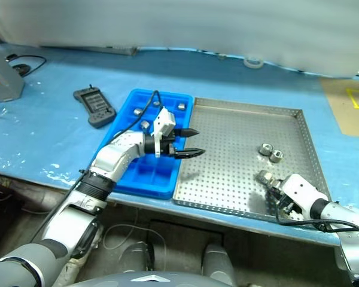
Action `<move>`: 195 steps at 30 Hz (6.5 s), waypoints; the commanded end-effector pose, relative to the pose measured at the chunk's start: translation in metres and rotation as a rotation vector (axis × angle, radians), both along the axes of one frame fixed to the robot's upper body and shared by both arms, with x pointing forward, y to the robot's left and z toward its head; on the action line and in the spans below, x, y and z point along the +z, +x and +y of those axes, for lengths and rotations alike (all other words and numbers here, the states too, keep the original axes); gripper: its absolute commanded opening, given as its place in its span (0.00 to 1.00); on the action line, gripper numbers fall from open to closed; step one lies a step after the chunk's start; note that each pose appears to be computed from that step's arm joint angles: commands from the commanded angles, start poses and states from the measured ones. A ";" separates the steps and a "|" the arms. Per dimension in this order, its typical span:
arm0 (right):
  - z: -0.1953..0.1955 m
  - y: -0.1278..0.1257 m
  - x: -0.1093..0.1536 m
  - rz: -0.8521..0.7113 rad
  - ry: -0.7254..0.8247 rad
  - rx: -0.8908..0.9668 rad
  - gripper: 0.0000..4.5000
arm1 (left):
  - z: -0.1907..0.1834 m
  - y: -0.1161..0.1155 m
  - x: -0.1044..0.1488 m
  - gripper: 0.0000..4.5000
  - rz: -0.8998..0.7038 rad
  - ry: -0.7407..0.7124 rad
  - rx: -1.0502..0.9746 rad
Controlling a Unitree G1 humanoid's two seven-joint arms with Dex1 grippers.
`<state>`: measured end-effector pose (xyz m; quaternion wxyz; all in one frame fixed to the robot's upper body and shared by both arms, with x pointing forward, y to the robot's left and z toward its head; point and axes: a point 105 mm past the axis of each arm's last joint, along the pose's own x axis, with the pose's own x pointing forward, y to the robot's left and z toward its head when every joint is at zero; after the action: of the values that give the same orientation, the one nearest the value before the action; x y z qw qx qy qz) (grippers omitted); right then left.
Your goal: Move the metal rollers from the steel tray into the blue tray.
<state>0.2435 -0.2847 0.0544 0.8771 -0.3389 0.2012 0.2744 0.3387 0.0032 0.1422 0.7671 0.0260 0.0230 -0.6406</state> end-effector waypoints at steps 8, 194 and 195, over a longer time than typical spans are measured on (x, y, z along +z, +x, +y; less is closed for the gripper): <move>0.055 0.036 0.052 -0.189 0.027 0.179 0.28 | 0.015 -0.016 0.034 0.88 0.120 -0.158 -0.084; 0.208 0.083 0.145 -0.585 0.115 0.550 0.28 | 0.014 0.021 0.043 0.82 0.532 -0.395 0.102; 0.208 0.083 0.146 -0.588 0.112 0.552 0.28 | 0.014 0.021 0.045 0.82 0.537 -0.402 0.092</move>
<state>0.3314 -0.0809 0.1838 0.8172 -0.3875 -0.1396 0.4033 0.3607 0.0197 0.1670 0.7655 -0.2893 0.1244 -0.5612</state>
